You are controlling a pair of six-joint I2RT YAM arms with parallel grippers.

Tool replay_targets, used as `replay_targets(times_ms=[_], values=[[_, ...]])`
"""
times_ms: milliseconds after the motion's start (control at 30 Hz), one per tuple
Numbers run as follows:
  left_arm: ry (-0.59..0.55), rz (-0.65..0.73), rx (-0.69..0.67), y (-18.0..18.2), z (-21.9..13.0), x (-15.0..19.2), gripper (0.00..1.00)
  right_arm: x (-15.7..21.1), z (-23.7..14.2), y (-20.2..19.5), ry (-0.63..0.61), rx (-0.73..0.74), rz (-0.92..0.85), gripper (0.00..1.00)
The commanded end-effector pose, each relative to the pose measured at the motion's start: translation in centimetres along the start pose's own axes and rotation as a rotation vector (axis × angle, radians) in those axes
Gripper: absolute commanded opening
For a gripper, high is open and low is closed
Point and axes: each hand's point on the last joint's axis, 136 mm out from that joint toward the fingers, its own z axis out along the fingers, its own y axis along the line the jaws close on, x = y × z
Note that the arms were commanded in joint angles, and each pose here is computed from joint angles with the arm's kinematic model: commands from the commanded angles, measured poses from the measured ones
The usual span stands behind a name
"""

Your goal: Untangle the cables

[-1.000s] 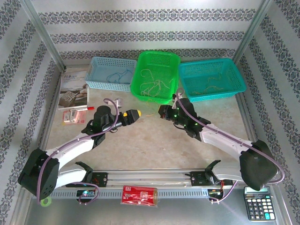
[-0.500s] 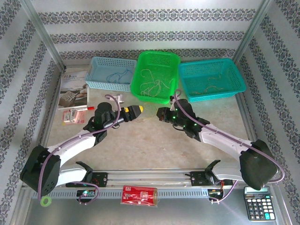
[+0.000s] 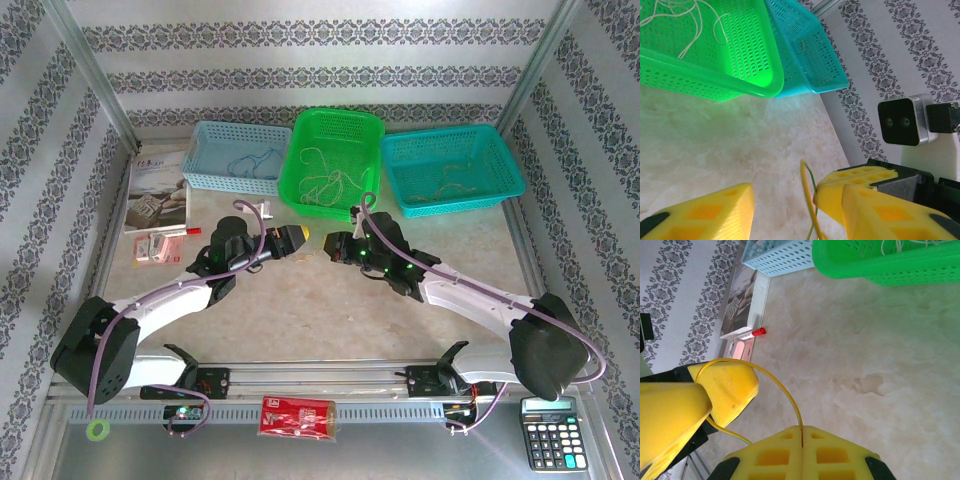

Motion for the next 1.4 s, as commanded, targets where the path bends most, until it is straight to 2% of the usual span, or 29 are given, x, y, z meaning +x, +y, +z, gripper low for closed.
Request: replay_targets(times_ms=[0, 133, 300, 467, 833, 967, 1033, 1233, 1367], values=[[-0.038, 0.046, 0.065, -2.3, 0.4, -1.3, 0.44, 0.0, 0.2, 1.4, 0.006, -0.035, -0.026, 0.0], [-0.032, 0.048, 0.067, -2.4, 0.6, -1.2, 0.34, 0.6, 0.4, 1.2, 0.014, -0.029, -0.028, 0.0], [-0.033, 0.047, 0.073, -2.5, 0.6, -1.2, 0.13, 0.9, 0.3, 0.6, 0.012, -0.012, -0.037, 0.0], [-0.053, 0.044, 0.1, -3.6, 0.0, -1.8, 0.0, 1.0, 0.0, -1.6, -0.001, 0.088, -0.099, 0.0], [-0.083, -0.072, 0.302, -7.9, -0.5, -3.7, 0.0, 2.3, 0.7, -5.4, 0.035, 0.217, -0.176, 0.0], [-0.073, -0.094, 0.353, -9.0, -0.4, -4.0, 0.12, 2.3, 0.8, -5.1, 0.033, 0.202, -0.171, 0.0], [-0.072, -0.094, 0.355, -9.0, -0.4, -4.0, 0.14, 2.1, 0.7, -4.6, 0.028, 0.186, -0.172, 0.0], [-0.071, -0.095, 0.333, -8.3, -0.2, -3.6, 0.02, 1.4, 0.0, -3.2, 0.007, 0.146, -0.166, 0.0], [-0.09, -0.105, 0.315, -7.6, -0.2, -3.7, 0.0, 0.5, -1.4, -2.1, -0.041, 0.11, -0.134, 0.0]])
